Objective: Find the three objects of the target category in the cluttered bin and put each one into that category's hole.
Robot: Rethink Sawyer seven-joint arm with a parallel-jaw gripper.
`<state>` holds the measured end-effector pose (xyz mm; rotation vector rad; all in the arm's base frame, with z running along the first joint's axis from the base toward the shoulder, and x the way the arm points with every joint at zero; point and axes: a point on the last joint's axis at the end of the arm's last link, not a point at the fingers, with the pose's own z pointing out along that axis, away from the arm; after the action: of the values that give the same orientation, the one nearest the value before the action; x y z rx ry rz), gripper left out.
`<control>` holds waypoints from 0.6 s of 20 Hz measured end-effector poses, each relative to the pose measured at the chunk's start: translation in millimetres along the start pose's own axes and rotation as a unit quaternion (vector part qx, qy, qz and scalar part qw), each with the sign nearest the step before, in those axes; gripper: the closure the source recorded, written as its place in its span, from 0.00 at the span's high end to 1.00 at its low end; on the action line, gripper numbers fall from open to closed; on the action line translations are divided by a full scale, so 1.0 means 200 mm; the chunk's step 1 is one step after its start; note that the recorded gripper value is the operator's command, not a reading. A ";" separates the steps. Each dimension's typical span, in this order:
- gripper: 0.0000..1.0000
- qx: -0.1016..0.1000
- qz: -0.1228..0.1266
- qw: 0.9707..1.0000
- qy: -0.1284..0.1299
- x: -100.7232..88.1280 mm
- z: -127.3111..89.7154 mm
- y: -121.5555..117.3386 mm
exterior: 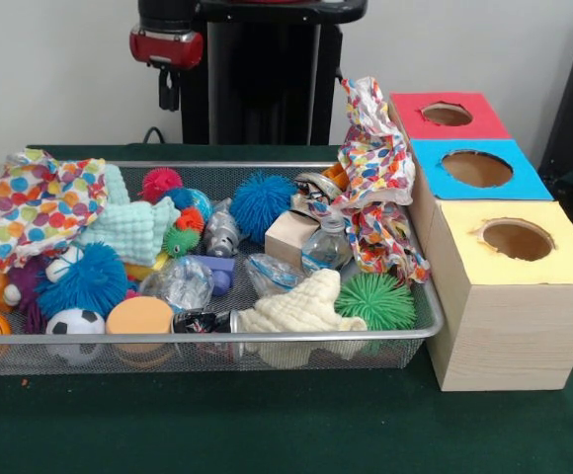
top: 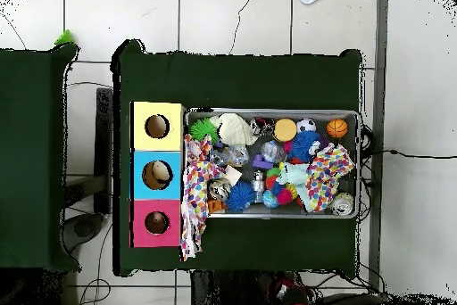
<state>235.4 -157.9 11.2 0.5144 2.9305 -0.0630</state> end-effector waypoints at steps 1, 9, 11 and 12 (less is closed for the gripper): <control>0.00 0.000 -0.006 1.000 -0.003 -0.01 0.01 -0.02; 0.00 0.000 -0.027 1.000 -0.013 -0.04 0.02 -0.07; 0.00 0.002 -0.031 0.999 -0.016 -0.05 0.02 -0.09; 0.00 0.005 -0.031 0.999 -0.018 -0.06 0.02 -0.11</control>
<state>239.7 -182.7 8.5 0.4192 2.9122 -0.0924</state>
